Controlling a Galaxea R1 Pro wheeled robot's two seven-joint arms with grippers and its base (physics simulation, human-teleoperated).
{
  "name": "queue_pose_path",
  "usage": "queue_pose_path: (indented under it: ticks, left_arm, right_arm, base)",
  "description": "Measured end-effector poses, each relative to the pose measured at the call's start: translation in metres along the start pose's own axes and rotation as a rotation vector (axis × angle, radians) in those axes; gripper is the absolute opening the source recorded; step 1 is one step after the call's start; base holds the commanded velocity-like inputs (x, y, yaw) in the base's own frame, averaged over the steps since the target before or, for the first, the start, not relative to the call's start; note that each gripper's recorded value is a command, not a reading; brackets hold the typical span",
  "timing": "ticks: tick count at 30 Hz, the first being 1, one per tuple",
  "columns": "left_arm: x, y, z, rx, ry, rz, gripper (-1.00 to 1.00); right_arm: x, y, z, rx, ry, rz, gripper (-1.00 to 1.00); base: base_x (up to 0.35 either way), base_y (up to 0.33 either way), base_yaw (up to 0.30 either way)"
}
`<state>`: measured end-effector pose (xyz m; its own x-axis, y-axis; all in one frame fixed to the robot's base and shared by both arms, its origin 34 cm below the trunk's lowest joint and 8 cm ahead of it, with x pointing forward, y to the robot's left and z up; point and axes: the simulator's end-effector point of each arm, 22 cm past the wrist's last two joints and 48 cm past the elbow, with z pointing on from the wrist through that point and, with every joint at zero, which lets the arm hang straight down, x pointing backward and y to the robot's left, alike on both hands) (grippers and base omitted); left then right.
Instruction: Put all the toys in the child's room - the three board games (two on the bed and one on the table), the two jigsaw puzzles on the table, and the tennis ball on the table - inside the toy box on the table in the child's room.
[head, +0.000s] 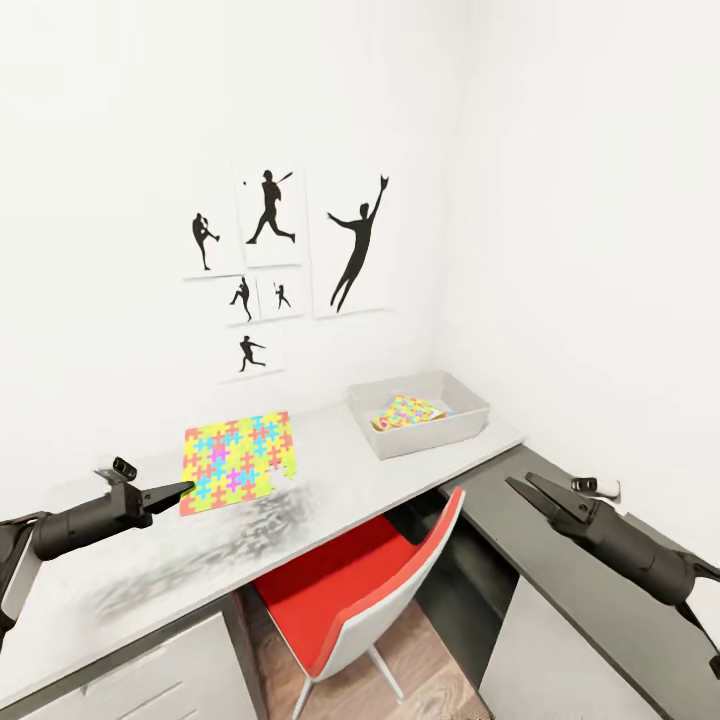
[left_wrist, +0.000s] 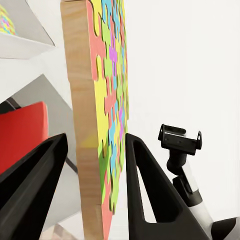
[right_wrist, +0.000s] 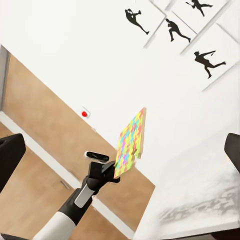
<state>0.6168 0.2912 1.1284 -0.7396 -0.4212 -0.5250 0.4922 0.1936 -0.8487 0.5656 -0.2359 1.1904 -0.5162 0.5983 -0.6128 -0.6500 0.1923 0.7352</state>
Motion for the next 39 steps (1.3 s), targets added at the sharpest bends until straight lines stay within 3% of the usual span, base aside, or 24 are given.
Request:
queue_pose_path:
  ticks: [32, 39]
  left_arm:
    - [-0.014, -0.04, -0.012, -0.004, -0.01, 0.029, -1.0]
    - [-0.015, -0.047, -0.014, -0.007, -0.012, 0.033, -1.0]
  right_arm:
    - [-0.014, 0.037, 0.002, -0.01, -0.003, -0.017, 1.0]
    - [-0.015, 0.038, 0.002, 0.017, 0.003, -0.028, 1.0]
  base:
    - [0.0, 0.0, -0.257]
    - [0.0, 0.0, -0.192]
